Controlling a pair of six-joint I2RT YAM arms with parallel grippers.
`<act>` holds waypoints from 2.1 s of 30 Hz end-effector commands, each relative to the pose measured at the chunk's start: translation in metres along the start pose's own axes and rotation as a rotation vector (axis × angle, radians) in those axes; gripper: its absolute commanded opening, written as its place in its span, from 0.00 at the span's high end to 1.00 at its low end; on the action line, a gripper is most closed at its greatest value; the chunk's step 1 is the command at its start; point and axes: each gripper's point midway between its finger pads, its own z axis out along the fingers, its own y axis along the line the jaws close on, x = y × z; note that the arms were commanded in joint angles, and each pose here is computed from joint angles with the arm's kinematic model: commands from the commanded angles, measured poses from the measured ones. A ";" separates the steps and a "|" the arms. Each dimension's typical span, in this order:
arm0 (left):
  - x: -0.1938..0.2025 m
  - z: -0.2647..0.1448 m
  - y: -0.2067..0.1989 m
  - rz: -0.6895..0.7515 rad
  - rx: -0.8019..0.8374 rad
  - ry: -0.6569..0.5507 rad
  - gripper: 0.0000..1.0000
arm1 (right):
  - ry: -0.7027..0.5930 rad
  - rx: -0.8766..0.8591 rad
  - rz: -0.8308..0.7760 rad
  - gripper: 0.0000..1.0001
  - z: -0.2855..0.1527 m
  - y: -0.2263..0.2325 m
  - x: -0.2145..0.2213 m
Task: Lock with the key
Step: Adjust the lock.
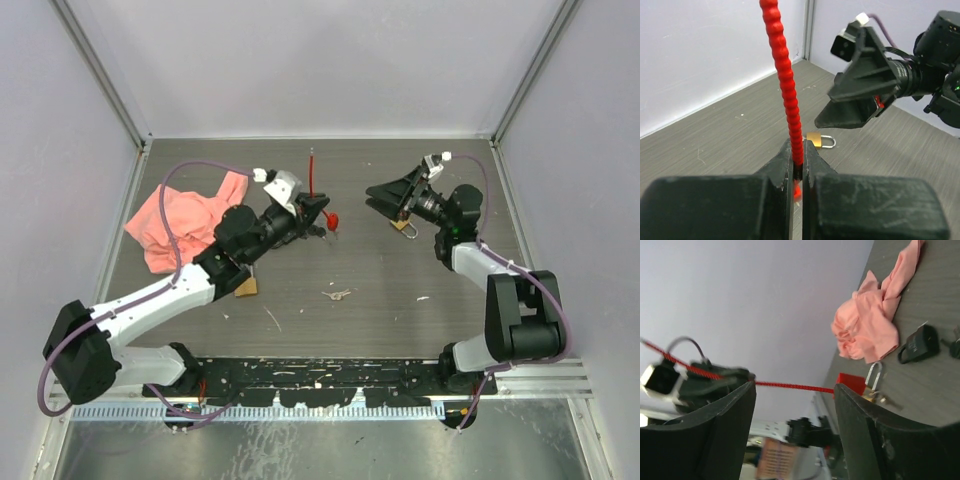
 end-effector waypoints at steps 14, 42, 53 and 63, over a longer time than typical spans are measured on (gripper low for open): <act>-0.196 -0.022 0.014 -0.447 0.205 -0.282 1.00 | 0.009 -0.474 -1.434 0.17 -0.017 0.091 0.031; -0.229 -0.031 -0.012 -0.609 0.397 -0.374 1.00 | 0.018 -0.594 -1.396 0.49 -0.010 0.132 0.051; -0.225 -0.026 -0.010 -0.642 0.401 -0.375 1.00 | 0.022 -0.620 -1.418 0.63 -0.005 0.143 0.054; -0.214 -0.021 0.000 -0.677 0.339 -0.373 1.00 | 0.028 -0.592 -1.452 0.83 -0.001 0.142 0.048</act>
